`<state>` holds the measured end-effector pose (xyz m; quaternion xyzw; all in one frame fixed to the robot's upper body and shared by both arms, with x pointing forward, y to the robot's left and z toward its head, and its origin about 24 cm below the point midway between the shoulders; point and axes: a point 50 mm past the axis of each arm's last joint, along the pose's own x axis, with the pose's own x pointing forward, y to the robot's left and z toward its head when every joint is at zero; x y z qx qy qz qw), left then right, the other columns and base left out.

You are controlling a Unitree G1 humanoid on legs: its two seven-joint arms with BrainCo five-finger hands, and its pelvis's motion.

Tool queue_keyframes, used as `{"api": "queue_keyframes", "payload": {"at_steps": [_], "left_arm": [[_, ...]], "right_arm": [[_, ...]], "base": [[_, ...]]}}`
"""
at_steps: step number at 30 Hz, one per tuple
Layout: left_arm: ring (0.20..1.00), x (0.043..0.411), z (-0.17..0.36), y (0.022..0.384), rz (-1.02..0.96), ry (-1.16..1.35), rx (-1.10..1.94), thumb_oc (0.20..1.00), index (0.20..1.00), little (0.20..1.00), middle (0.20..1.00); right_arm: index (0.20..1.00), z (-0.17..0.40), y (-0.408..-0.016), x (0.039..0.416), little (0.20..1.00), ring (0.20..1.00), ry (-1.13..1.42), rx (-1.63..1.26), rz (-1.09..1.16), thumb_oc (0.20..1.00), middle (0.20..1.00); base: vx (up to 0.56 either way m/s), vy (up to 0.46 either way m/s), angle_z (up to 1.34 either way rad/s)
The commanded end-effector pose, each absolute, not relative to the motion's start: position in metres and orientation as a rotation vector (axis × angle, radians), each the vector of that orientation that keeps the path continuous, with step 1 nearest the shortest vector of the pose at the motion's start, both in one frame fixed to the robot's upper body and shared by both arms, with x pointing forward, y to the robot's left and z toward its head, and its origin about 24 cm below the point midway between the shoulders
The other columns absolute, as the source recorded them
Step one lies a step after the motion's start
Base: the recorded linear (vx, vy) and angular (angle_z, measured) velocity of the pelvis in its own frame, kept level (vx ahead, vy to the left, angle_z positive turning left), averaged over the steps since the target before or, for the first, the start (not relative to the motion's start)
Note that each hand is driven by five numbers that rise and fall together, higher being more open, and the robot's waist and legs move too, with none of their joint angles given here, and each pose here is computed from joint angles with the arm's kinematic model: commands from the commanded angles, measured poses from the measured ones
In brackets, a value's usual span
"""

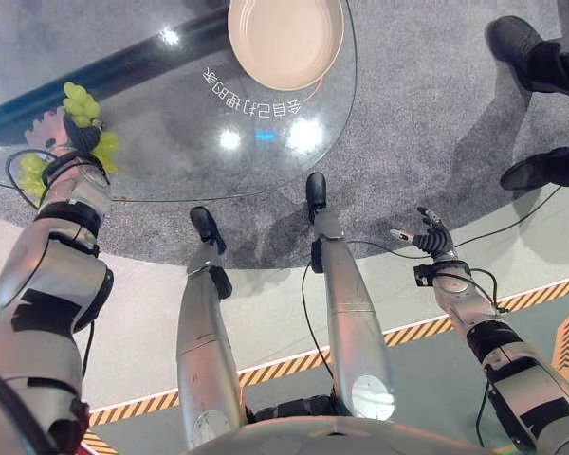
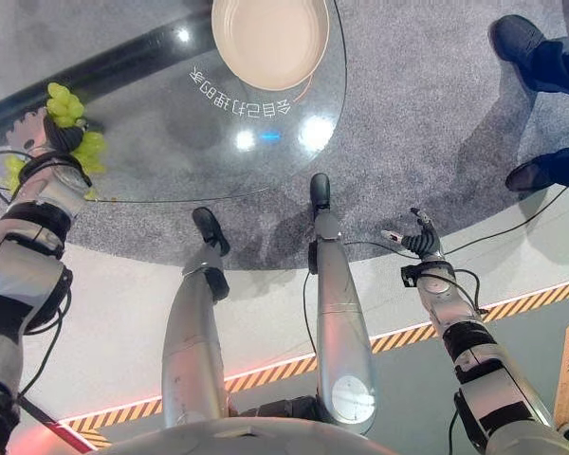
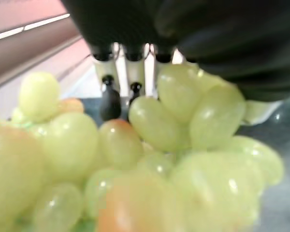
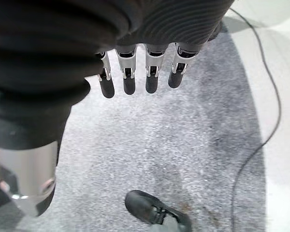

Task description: Pick up fruits into the plate

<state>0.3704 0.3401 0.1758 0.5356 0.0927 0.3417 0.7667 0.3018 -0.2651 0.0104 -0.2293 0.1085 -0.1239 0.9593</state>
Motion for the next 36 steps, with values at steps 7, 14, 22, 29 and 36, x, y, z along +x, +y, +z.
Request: {"api": "queue_keyframes", "payload": {"at_steps": [7, 14, 22, 29, 36], "left_arm": [[0.200, 0.366, 0.181, 0.335, 0.825, -0.053, 0.730, 0.200, 0.200, 0.200, 0.200], [0.200, 0.370, 0.184, 0.320, 0.785, -0.153, 0.461, 0.200, 0.200, 0.200, 0.200], [0.200, 0.372, 0.184, 0.292, 0.612, -0.270, 0.044, 0.200, 0.200, 0.200, 0.200], [0.200, 0.357, 0.189, 0.267, 0.411, -0.411, -0.136, 0.200, 0.200, 0.200, 0.200], [0.200, 0.330, 0.193, 0.256, 0.225, -0.483, 0.004, 0.200, 0.200, 0.200, 0.200]], "right_arm": [[1.000, -0.007, -0.265, 0.274, 1.000, 1.000, 0.244, -0.492, -0.267, 1.000, 1.000], [1.000, -0.016, -0.255, 0.269, 1.000, 1.000, 0.261, -0.500, -0.241, 1.000, 1.000], [1.000, -0.021, -0.246, 0.259, 1.000, 1.000, 0.246, -0.534, -0.200, 1.000, 1.000], [1.000, 0.004, -0.225, 0.258, 1.000, 1.000, 0.066, -0.549, -0.071, 1.000, 1.000], [1.000, 0.025, -0.220, 0.256, 1.000, 1.000, -0.003, -0.458, 0.062, 1.000, 1.000]], "base": [[0.00, 0.001, 0.01], [0.00, -0.006, 0.01], [0.01, 0.002, 0.04], [0.04, -0.018, 0.04], [0.08, -0.078, 0.08]]}}
